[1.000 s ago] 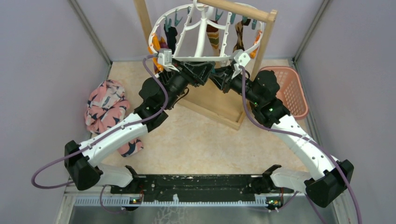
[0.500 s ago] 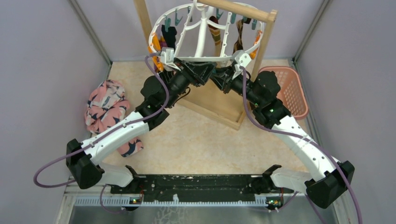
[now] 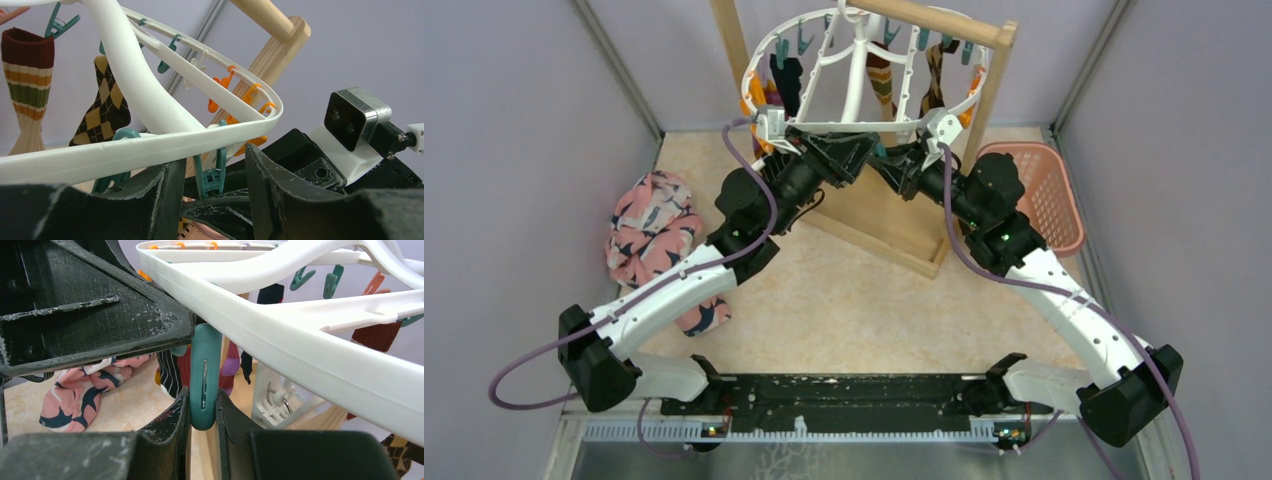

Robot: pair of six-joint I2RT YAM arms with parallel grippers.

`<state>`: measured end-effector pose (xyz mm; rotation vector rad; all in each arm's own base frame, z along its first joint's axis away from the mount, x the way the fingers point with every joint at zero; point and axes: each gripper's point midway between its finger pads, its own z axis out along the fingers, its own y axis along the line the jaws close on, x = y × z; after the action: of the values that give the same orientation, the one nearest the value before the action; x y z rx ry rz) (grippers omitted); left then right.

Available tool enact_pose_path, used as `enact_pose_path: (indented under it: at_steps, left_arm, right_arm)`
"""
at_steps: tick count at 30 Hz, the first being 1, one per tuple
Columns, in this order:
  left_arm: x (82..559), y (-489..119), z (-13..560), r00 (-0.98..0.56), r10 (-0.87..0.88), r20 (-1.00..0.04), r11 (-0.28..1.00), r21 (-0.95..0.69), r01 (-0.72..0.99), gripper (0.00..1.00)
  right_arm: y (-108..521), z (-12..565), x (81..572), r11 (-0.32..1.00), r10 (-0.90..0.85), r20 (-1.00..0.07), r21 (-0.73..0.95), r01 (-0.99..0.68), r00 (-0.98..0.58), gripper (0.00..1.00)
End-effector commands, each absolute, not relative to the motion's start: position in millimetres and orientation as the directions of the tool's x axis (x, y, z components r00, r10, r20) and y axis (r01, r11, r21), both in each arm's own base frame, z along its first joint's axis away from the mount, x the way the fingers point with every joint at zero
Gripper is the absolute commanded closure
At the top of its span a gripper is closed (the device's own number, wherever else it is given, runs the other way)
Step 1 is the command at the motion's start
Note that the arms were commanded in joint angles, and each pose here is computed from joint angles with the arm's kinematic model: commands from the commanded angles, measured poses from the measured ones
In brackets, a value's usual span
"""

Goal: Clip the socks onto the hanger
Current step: Open the clamp at the hanger.

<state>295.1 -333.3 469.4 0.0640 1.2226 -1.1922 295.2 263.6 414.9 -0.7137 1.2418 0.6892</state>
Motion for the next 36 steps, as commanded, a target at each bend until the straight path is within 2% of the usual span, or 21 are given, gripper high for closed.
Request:
enact_pose_path:
  at_steps: [1,4,7,11,15,16,17,21,24,26,27,30,36]
  left_arm:
    - [294.9,-331.0,475.7,-0.123,-0.678,-0.725,0.429,-0.526,0.734,0.49]
    - [295.2,-333.5,473.8,-0.132,-0.675,-0.726,0.423,-0.527,0.737,0.53]
    - [296.6,-332.6,471.6,-0.13,-0.676,-0.726,0.43,-0.531,0.73,0.66]
    - [299.5,-331.0,471.0,-0.116,-0.673,-0.731,0.448,-0.526,0.723,0.74]
    - [301.2,-333.3,471.6,-0.112,-0.668,-0.736,0.452,-0.521,0.724,0.9]
    - [301.5,-333.9,471.4,-0.113,-0.666,-0.737,0.453,-0.52,0.725,0.98]
    - [301.9,-334.6,471.3,-0.113,-0.665,-0.738,0.452,-0.519,0.726,1.0]
    - [302.2,-336.7,470.0,-0.121,-0.663,-0.739,0.448,-0.521,0.726,0.98]
    - [301.0,-338.1,471.3,-0.125,-0.663,-0.738,0.44,-0.52,0.732,0.62]
    - [300.4,-340.3,471.6,-0.131,-0.661,-0.739,0.433,-0.518,0.737,0.47]
    - [301.2,-341.2,471.1,-0.132,-0.659,-0.74,0.434,-0.518,0.738,0.44]
    - [302.0,-343.5,470.3,-0.139,-0.658,-0.74,0.43,-0.52,0.738,0.44]
    - [304.5,-339.1,468.8,-0.126,-0.662,-0.739,0.448,-0.525,0.724,0.58]
  right_arm:
    - [266.4,423.9,282.8,0.567,0.099,-0.972,-0.121,-0.815,0.212,1.0]
    - [266.1,423.6,282.9,0.568,0.094,-0.973,-0.122,-0.814,0.212,1.0]
    - [266.1,422.9,283.4,0.569,0.092,-0.973,-0.124,-0.813,0.212,1.0]
    - [268.1,420.0,283.0,0.559,0.09,-0.974,-0.124,-0.82,0.209,1.0]
    - [269.1,419.6,282.7,0.555,0.09,-0.974,-0.123,-0.823,0.207,1.0]
    - [268.6,420.4,282.4,0.555,0.09,-0.974,-0.124,-0.822,0.208,1.0]
    - [268.8,420.3,282.7,0.555,0.089,-0.974,-0.124,-0.822,0.207,1.0]
    - [269.1,419.0,283.5,0.555,0.084,-0.975,-0.126,-0.822,0.206,1.0]
    - [270.0,418.4,282.9,0.551,0.083,-0.975,-0.126,-0.825,0.205,1.0]
    - [270.2,418.9,283.2,0.55,0.084,-0.975,-0.127,-0.825,0.206,1.0]
    - [270.4,419.3,283.4,0.549,0.085,-0.975,-0.127,-0.826,0.207,1.0]
    - [271.1,420.5,282.6,0.545,0.088,-0.974,-0.128,-0.828,0.209,1.0]
    - [270.5,417.7,283.2,0.549,0.081,-0.975,-0.128,-0.826,0.205,1.0]
